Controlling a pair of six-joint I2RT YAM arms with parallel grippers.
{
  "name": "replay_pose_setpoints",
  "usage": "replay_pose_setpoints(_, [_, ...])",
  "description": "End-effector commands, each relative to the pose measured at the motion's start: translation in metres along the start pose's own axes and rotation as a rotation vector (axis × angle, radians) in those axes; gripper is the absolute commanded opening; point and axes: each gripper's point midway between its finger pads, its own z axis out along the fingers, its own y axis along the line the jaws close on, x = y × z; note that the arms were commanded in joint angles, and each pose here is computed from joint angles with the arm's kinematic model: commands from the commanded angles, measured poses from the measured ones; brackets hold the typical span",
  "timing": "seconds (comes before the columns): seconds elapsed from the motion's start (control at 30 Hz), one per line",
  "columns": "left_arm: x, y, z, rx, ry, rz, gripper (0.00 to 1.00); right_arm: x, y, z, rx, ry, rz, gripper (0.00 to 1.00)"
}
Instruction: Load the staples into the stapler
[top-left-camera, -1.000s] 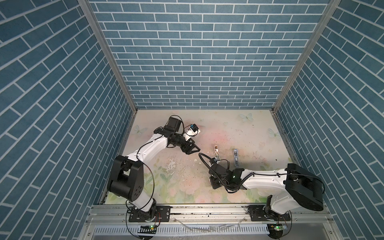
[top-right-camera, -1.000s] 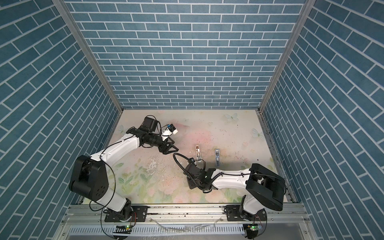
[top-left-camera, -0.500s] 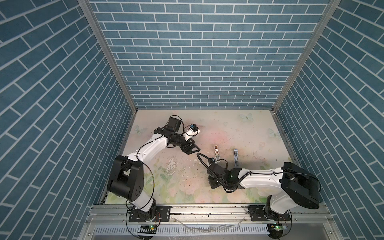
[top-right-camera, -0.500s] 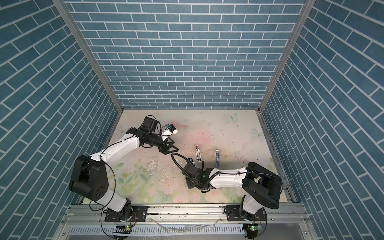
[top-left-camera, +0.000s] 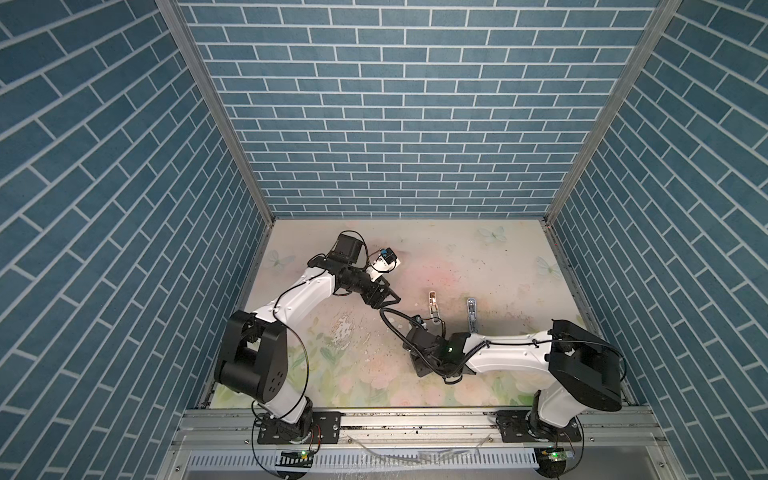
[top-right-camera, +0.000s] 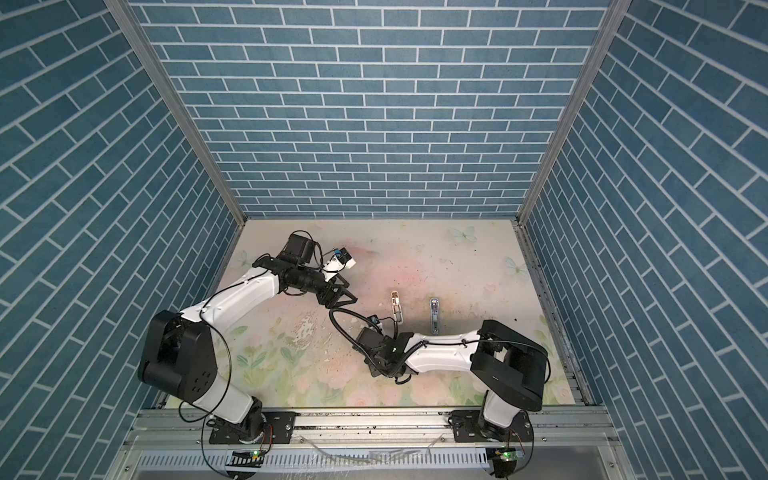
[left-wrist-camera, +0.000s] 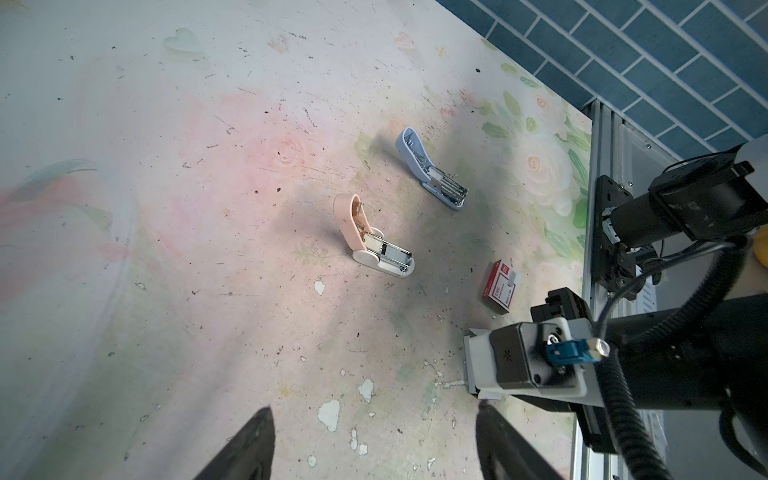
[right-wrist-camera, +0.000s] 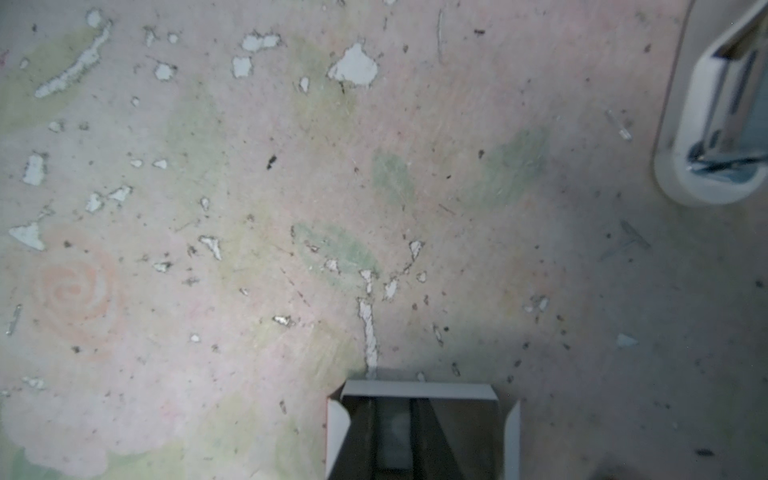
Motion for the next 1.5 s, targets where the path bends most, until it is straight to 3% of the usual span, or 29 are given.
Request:
replay_pose_setpoints(0.0, [0.004, -0.004, 0.0, 0.016, 0.0, 0.0, 0.77, 0.017, -0.02, 0.003, 0.104, 0.055, -0.002, 0.14])
replay_pose_setpoints(0.17, [0.004, -0.003, 0.0, 0.015, 0.0, 0.0, 0.77, 0.012, -0.023, -0.001, 0.119, 0.034, 0.002, 0.14])
replay_pose_setpoints(0.33, [0.004, -0.004, 0.0, 0.017, 0.002, -0.001, 0.77, 0.007, -0.022, -0.005, 0.114, 0.015, 0.005, 0.24])
replay_pose_setpoints(0.6, [0.004, -0.003, 0.0, 0.014, 0.001, -0.001, 0.77, 0.004, -0.019, -0.005, 0.104, 0.008, 0.005, 0.27])
replay_pose_setpoints(1.0, [0.004, -0.003, 0.0, 0.016, 0.002, -0.003, 0.77, 0.005, -0.018, -0.002, 0.108, 0.009, -0.004, 0.26])
replay_pose_setpoints(1.47, [0.005, -0.002, 0.002, 0.018, 0.008, -0.009, 0.77, 0.004, -0.029, -0.003, 0.168, 0.005, -0.013, 0.15])
